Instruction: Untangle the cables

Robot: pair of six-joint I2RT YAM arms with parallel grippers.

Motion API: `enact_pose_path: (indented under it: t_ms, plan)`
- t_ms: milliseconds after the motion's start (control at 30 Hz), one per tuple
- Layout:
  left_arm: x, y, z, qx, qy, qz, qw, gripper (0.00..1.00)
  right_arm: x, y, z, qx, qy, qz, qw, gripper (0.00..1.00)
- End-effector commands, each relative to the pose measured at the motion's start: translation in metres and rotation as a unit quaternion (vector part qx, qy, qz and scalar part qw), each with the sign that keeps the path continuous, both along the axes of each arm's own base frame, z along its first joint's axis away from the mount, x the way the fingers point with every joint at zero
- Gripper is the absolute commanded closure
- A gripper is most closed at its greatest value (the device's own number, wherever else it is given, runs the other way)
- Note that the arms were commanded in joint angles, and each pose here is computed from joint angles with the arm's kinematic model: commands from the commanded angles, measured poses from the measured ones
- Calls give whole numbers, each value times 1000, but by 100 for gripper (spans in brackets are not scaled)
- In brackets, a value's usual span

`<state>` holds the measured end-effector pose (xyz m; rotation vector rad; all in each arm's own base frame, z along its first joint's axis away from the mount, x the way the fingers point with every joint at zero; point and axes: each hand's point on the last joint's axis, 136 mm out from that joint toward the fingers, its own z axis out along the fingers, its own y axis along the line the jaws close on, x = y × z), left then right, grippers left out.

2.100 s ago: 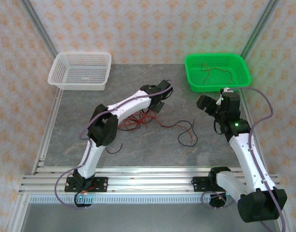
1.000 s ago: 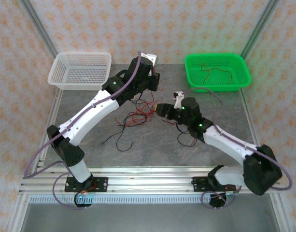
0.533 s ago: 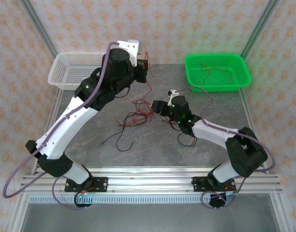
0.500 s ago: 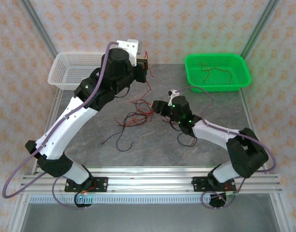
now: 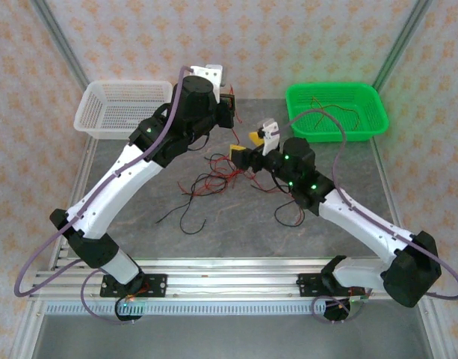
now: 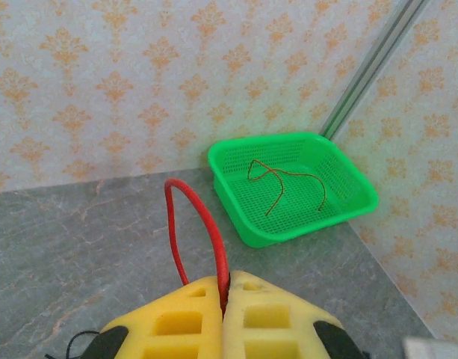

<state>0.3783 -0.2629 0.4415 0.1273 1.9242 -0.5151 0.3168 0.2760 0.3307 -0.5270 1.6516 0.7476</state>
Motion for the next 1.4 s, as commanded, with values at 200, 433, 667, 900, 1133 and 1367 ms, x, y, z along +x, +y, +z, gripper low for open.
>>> enact_pose_path:
  t_ms: [200,433,667,900,1133,1367]
  plan:
    - [-5,-4,12,-29,-7,-9,1000,100,18,9,12,2,-14,-11,1000,37]
    - [-7,-2,14,-35,-7,-8,999,100,21,3,32,25,-25,-32,999,97]
    - [-5,12,3,-22,-13,24,999,30,35,-27,42,-8,-24,-123,992,100]
    - [-15,38,-20,-13,-11,65,998,15,83,-94,67,-31,-11,-239,970,100]
    - [-37,61,-48,-18,6,81,996,15,130,-175,86,-18,-4,-335,942,100]
    - [-63,82,-79,-25,27,89,995,16,172,-253,72,-1,11,-423,906,100]
